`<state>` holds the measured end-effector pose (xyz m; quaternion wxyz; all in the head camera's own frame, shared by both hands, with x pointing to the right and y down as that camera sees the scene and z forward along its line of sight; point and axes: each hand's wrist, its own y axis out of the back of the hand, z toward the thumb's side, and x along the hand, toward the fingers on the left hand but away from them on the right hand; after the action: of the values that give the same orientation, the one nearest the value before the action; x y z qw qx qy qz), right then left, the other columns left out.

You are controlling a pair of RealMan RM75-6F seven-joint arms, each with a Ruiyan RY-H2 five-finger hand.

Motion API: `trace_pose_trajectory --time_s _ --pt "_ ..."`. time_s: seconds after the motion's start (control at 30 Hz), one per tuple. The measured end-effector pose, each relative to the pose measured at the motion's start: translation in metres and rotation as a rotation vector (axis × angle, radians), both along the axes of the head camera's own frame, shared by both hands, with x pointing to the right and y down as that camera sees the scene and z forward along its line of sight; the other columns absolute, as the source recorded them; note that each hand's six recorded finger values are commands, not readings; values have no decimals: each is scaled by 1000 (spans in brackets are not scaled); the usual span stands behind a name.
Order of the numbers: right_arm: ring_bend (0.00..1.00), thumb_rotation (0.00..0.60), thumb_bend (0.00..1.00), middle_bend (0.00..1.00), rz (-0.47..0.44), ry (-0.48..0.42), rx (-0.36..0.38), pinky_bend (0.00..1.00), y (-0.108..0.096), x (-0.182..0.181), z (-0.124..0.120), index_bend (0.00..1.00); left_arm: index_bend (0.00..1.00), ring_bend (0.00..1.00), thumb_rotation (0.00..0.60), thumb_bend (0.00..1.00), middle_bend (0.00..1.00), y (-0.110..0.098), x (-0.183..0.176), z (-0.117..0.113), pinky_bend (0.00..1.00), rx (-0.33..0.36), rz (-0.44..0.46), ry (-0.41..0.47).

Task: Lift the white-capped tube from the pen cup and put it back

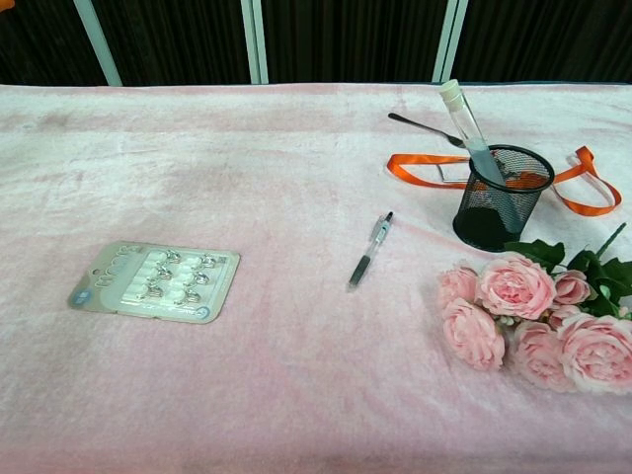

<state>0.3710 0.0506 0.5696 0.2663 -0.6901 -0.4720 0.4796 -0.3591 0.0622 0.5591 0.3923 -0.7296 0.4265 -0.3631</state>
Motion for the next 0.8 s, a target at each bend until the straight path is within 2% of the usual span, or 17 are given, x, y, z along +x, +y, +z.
trace_pose_trajectory --time_s 0.17,0.33,0.47,0.63,0.7,0.8 --pt "116 600 154 103 6 -15 -17 163 1 -2 1 168 98 0 600 335 107 0 -8 -5 112 30 -6 -37" --pt "115 600 154 103 23 -68 -91 163 8 -6 0 168 105 0 600 335 99 15 -30 -16 103 116 -39 -148" --pt "108 600 154 104 39 -141 -144 163 15 -12 -6 168 117 0 600 334 99 53 -66 -27 94 150 -145 -231" --pt "108 600 154 104 18 -127 -142 163 24 -21 -3 179 125 0 600 334 96 118 -119 -43 69 125 -343 -277" --pt "106 600 154 103 2 -126 -157 163 31 -32 2 206 125 0 600 334 94 128 -130 -43 60 100 -389 -300" --pt "103 600 153 103 -5 -145 -193 163 40 -48 10 240 133 0 600 334 94 131 -136 -40 56 67 -399 -338"
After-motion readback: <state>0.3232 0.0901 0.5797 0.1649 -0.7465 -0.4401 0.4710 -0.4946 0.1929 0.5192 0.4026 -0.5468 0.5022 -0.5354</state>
